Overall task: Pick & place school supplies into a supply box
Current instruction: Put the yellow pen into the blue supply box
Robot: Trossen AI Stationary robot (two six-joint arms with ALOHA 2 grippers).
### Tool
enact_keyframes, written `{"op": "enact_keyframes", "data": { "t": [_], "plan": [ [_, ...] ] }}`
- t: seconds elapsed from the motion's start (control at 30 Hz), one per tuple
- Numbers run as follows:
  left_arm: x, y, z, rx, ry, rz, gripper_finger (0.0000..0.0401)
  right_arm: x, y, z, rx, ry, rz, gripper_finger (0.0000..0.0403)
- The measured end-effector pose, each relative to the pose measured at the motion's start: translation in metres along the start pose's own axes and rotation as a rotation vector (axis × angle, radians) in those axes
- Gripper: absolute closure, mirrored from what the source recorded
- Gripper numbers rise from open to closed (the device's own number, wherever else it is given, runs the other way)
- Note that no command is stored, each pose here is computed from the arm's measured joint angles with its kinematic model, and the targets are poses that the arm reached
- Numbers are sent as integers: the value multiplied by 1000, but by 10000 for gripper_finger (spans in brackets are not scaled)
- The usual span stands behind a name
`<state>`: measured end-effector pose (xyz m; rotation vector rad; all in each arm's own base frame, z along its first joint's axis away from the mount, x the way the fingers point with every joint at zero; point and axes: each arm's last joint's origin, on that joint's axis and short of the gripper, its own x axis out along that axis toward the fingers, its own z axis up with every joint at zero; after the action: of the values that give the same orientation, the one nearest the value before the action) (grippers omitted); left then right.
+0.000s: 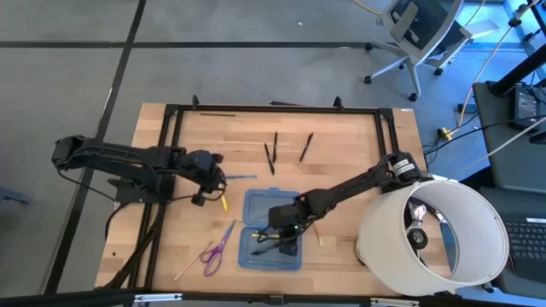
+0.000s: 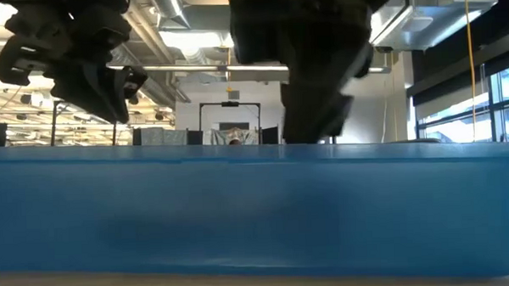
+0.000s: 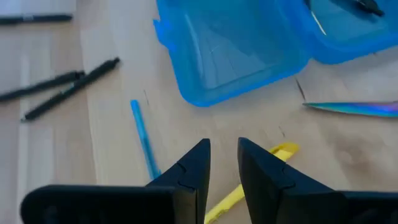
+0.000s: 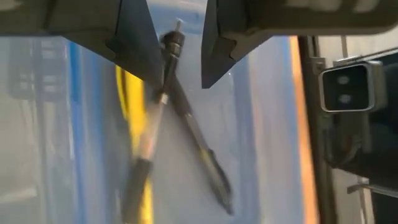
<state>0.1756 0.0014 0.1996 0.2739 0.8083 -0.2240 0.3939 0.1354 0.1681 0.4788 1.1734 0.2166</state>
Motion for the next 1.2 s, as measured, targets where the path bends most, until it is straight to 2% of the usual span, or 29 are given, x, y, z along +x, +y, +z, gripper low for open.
{"op": "enact_keyframes", "data": {
  "t": [0.13,0.23,0.47,0.7,1.03,1.2],
  "plan": [
    [2,-5,1,40,17,2,326,-11,4,15,-59,-46,4,290],
    [6,-10,2,70,27,-28,326,-17,-2,20,-69,-46,-51,290],
    [24,-21,0,202,113,-93,326,-33,-15,29,-10,20,-114,290],
    [36,-24,-4,175,180,-112,326,-38,-18,34,1,7,-118,290],
    [38,-23,-3,203,182,-76,326,-41,-26,38,23,-1,-126,290],
    [38,-23,-3,198,182,-76,304,-42,-28,39,28,-6,-127,290]
  ]
}}
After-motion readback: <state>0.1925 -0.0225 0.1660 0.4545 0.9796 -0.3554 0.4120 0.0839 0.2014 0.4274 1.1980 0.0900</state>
